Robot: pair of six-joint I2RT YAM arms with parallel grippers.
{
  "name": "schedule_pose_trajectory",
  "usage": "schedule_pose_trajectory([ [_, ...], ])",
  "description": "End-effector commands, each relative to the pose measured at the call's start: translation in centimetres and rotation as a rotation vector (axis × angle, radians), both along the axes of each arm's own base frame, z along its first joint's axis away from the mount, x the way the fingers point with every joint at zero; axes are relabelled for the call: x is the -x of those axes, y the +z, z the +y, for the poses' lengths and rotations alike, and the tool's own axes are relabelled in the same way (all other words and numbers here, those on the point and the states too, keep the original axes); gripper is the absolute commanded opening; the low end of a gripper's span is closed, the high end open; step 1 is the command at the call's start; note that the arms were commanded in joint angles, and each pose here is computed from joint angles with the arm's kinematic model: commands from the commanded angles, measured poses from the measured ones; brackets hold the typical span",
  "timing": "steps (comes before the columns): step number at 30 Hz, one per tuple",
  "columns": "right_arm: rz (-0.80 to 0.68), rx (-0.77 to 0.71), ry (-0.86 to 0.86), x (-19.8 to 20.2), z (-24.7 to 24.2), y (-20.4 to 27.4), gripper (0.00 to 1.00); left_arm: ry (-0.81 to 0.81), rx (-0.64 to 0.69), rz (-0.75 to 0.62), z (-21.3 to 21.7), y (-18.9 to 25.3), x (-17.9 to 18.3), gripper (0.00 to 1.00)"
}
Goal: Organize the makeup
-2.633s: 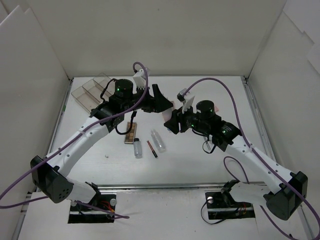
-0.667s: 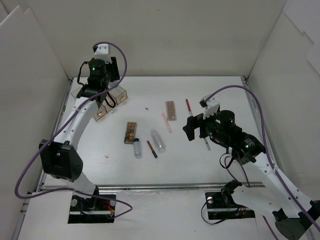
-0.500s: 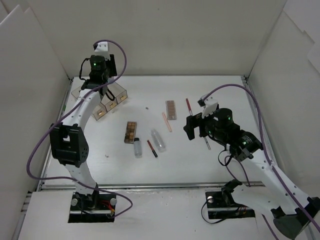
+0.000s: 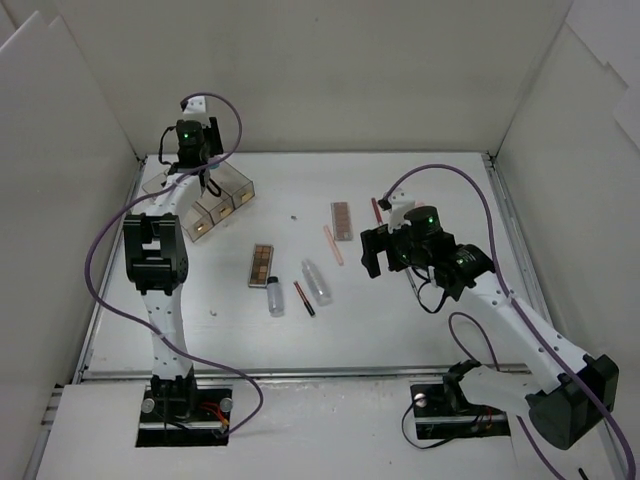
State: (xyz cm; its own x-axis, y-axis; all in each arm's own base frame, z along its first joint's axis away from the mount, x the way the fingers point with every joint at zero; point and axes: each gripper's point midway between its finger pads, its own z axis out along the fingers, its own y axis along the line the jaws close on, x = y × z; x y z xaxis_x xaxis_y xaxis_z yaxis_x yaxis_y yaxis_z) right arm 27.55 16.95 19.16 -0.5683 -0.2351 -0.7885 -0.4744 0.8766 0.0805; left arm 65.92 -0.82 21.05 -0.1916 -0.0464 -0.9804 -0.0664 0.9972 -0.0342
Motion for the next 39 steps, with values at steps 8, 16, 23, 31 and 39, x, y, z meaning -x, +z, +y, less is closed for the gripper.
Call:
schedule_pose_trajectory([
  [8,-0.014,-0.079,-0.002,-2.4,0.9,2.0,0.98,-0.002,0.054,-0.294,0.6,7.6,-4.0,0.08],
  [16,0.0,-0.079,-0.008,-3.5,0.8,1.9,0.98,0.066,0.071,-0.253,2.1,4.8,-5.0,0.1],
  [23,0.008,-0.087,-0.006,-3.9,0.6,1.9,0.98,0.109,0.091,-0.217,3.1,2.4,-4.8,0.23],
  [31,0.021,-0.096,-0.006,-3.7,0.7,1.6,0.98,0.132,0.118,-0.183,3.8,0.6,-4.5,0.3],
  [39,0.029,-0.103,-0.006,-3.4,0.7,1.5,0.98,0.143,0.129,-0.168,3.9,-0.4,-3.9,0.5],
])
